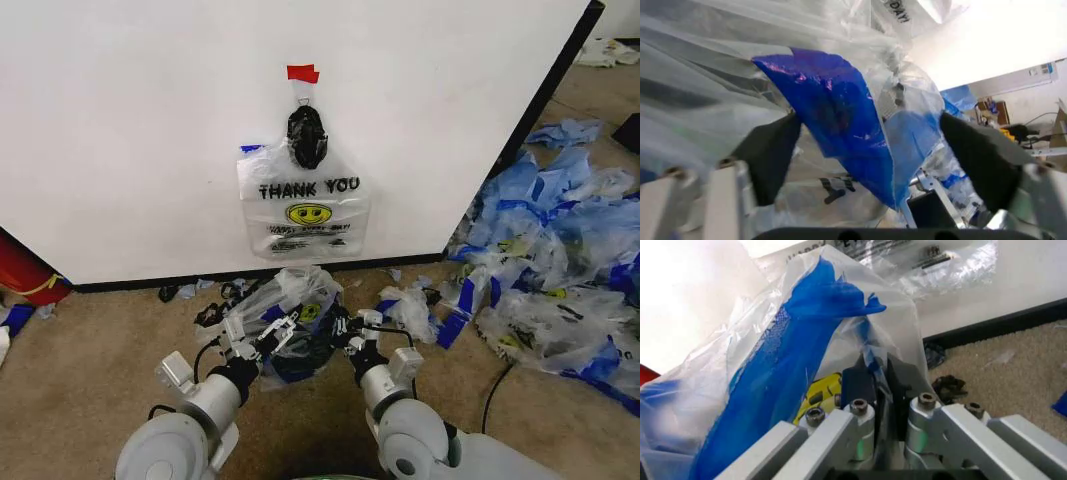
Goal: Pick up the garbage bag from the wall and place it over the trash bin.
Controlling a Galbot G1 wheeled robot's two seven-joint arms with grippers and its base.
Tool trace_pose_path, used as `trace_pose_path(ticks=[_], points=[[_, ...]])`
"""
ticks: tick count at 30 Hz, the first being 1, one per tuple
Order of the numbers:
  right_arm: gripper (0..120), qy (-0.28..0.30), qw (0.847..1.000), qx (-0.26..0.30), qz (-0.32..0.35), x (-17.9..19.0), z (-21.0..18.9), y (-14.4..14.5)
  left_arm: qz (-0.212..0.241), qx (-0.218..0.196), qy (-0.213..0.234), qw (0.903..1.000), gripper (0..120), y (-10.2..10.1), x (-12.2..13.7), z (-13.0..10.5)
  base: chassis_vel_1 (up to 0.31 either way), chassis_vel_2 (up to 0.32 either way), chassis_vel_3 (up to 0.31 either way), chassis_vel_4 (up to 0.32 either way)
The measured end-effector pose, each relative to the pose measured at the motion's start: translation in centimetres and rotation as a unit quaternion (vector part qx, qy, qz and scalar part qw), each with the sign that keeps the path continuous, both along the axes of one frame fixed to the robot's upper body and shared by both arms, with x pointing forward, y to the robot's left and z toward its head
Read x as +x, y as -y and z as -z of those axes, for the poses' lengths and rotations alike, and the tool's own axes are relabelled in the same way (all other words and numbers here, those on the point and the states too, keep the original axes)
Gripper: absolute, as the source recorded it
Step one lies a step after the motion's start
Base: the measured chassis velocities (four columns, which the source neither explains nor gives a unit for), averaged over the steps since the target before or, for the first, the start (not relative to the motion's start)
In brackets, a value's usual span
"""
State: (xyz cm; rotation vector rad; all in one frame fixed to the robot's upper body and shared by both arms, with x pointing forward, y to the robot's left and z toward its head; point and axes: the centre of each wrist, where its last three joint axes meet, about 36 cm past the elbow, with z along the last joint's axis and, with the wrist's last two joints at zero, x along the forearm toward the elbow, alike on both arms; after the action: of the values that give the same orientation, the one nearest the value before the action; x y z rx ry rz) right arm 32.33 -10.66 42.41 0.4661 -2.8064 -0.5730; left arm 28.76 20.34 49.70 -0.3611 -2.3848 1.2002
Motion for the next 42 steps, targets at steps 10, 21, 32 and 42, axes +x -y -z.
trace_pose_path(ticks=[10, 21, 32, 42], points=[[0, 0.000, 1.000, 0.001, 0.000, -0.1, 0.1, -0.3, -0.004, 0.006, -0.003, 1.0000, 41, 0.1, 0.1, 0.9, 0.000, 0.000, 0.000, 0.000], [0, -0.003, 1.000, -0.001, -0.004, -0.6, 0.5, -0.5, -0.007, -0.010, 0.010, 0.9999, 1, 0.4, 0.2, 0.2, 0.000, 0.000, 0.000, 0.000], [0, -0.008, 0.999, -0.011, -0.031, -2.5, 1.6, 0.1, -0.009, -0.019, 0.043, 0.9989, 0, 0.0, 0.8, -1.1, 0.000, 0.000, 0.000, 0.000], [0, 0.006, 0.999, -0.001, -0.049, -4.0, 1.9, 1.5, -0.029, 0.009, 0.051, 0.9982, 0, -1.1, 2.6, 0.4, 0.000, 0.000, 0.000, 0.000]])
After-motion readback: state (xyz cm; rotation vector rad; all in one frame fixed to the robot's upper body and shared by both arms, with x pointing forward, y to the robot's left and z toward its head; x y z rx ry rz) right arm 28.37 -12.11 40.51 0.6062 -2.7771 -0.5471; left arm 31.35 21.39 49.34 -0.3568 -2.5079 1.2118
